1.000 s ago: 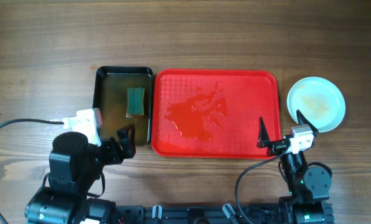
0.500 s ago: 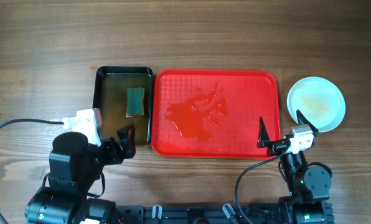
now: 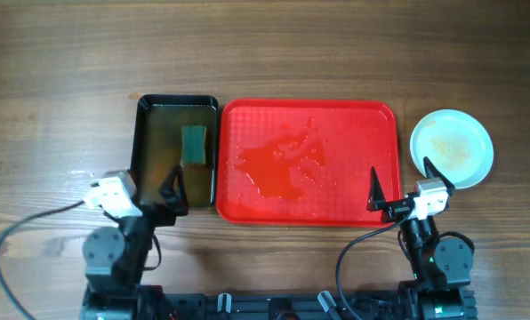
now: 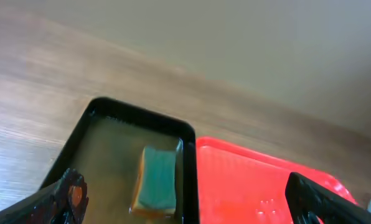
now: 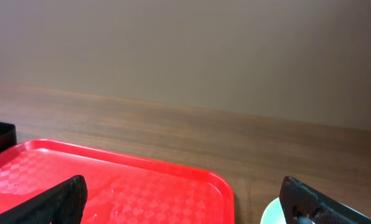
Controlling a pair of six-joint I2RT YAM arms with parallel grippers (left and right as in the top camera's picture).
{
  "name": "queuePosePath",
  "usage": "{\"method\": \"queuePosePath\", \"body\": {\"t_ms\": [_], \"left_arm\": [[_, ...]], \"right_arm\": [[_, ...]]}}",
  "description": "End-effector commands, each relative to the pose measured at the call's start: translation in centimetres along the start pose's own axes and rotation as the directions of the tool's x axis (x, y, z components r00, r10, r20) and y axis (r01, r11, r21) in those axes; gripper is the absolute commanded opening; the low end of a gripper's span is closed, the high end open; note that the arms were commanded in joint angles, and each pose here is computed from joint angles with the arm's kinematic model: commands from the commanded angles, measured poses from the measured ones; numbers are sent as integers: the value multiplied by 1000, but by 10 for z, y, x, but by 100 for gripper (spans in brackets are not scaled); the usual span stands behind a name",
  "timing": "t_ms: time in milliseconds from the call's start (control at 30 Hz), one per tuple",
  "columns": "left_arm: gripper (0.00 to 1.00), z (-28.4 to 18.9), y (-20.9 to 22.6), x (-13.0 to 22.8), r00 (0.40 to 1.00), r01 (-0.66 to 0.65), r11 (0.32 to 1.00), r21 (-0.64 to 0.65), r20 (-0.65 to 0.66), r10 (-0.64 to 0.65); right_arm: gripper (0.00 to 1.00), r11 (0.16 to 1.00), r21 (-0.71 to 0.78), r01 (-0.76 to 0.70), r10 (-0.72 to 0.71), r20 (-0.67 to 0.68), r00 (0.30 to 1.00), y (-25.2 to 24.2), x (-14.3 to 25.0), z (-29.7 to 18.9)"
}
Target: Clean dirty plates on tray and stack at the side
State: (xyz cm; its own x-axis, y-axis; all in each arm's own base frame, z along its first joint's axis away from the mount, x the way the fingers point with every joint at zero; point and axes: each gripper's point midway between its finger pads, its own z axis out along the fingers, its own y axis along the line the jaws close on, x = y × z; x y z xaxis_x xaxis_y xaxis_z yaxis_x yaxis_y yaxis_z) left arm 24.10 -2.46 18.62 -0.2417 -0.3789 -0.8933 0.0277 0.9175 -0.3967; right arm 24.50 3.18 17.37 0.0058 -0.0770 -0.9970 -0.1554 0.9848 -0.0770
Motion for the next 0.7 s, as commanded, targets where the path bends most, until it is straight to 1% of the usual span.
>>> {"method": "queuePosePath", "body": {"t_ms": [0,67,100,200,233,300,667], "left_arm": [[100,6,4,6,989,-28,998,57,143,20],[100,6,4,2,976,-45,996,71,214,29],[100,5,3,1,971,-74,995,73,234,55],[100,4,1,-2,957,-163,985,57,253,144],[100,5,3,1,957,-178,983,49,241,162],[100,10,12,25,977,-169,985,32,136,163],[100,10,11,25,977,-171,984,38,135,165]], "right_arm": [[99,1000,-5,13,-13,11,1000,1,-2,0],[100,1000,-5,13,-13,11,1000,1,-2,0],[99,1000,-5,13,-13,11,1000,1,-2,0],[100,1000,-5,13,-13,11,1000,1,-2,0],[99,1000,-5,13,-13,11,1000,1,-2,0],[99,1000,-5,13,-13,11,1000,1,-2,0],[99,1000,-5,13,-13,11,1000,1,-2,0]]}}
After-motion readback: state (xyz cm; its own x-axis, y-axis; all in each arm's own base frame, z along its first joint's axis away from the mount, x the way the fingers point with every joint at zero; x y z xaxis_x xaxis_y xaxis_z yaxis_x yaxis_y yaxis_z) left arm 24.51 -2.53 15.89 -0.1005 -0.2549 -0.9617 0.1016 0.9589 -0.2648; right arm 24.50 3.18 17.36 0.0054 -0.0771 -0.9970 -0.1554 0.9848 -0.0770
